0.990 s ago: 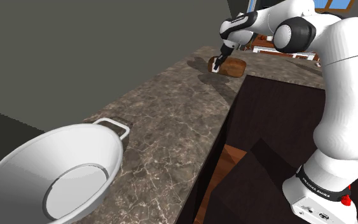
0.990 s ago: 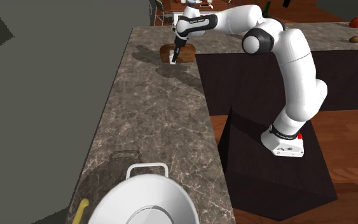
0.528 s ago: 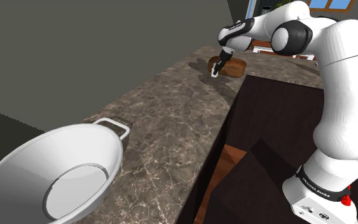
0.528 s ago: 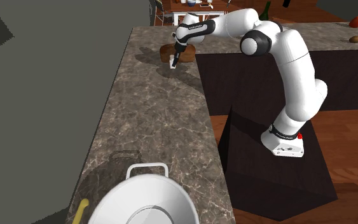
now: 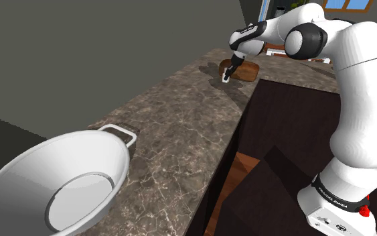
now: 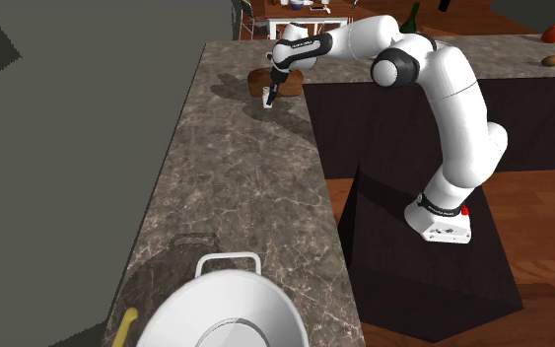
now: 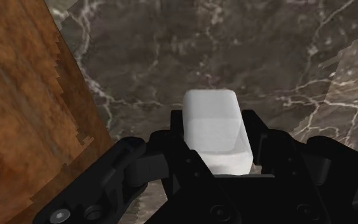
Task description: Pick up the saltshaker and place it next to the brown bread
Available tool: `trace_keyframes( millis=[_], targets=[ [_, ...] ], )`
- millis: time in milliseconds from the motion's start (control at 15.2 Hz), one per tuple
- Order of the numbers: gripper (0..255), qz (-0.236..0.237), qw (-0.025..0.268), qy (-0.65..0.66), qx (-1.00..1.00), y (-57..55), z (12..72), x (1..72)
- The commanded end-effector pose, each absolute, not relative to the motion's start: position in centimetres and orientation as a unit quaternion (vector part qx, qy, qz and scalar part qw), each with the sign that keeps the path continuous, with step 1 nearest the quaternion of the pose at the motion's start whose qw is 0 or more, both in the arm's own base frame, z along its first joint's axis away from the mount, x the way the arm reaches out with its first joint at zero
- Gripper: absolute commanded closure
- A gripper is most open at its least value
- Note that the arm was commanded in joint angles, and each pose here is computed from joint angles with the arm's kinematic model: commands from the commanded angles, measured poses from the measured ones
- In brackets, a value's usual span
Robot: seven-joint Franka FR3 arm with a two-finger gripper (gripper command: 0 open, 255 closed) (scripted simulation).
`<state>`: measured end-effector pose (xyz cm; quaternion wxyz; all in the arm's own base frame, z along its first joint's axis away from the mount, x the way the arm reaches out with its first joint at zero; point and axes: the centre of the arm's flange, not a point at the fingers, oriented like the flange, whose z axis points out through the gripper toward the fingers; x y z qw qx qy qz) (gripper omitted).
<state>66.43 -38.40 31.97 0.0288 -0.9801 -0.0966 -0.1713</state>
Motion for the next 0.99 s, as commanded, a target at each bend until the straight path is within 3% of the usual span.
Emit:
trace_keyframes(
  millis=[0, 924],
  targets=[
    [0, -0.171, 0.029, -0.097, -0.980, -38.4, 32.0, 66.4],
    [0, -0.171, 0.029, -0.097, -0.980, -38.9, 36.7, 64.8]
  ],
)
